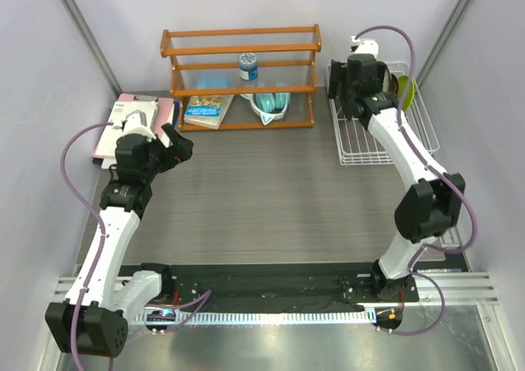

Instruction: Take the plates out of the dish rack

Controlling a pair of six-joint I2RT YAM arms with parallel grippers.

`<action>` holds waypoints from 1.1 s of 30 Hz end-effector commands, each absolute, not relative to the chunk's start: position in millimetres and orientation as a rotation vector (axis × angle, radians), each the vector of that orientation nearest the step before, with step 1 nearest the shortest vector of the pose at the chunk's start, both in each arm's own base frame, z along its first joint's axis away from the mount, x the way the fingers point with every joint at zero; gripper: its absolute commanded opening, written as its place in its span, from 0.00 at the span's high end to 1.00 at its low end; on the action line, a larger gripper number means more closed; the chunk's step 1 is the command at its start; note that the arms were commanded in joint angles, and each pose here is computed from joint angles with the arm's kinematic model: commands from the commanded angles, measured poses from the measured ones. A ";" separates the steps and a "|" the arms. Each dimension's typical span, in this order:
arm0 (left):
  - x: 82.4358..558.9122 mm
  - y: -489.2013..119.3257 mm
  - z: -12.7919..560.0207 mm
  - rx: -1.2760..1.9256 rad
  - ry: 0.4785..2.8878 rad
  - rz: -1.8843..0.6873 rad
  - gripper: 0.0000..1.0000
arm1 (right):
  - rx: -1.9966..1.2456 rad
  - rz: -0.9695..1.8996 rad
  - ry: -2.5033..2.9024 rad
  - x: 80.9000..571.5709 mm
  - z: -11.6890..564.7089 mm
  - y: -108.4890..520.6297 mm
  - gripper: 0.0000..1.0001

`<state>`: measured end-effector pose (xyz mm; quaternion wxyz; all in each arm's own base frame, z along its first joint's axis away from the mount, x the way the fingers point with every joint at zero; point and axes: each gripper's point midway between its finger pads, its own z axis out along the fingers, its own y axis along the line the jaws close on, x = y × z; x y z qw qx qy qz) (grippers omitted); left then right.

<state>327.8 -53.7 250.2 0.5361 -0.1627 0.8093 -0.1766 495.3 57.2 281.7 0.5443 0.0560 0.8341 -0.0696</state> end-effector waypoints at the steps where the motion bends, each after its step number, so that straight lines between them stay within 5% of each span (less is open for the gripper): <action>1: 338.3 -60.7 260.3 -0.369 1.872 -0.474 0.01 | 0.065 -0.248 1.915 530.9 306.6 71.8 0.04; 19: 344.0 -57.0 238.6 -0.382 1.912 -0.437 0.01 | 0.096 -0.710 1.878 603.5 267.4 53.4 0.24; 25: 341.5 -54.6 235.5 -0.385 1.922 -0.417 0.01 | 0.098 -0.749 1.898 605.2 253.0 47.7 0.47; 33: 340.6 -52.8 236.7 -0.387 1.921 -0.408 0.00 | 0.104 -0.741 1.939 607.7 232.1 35.0 0.46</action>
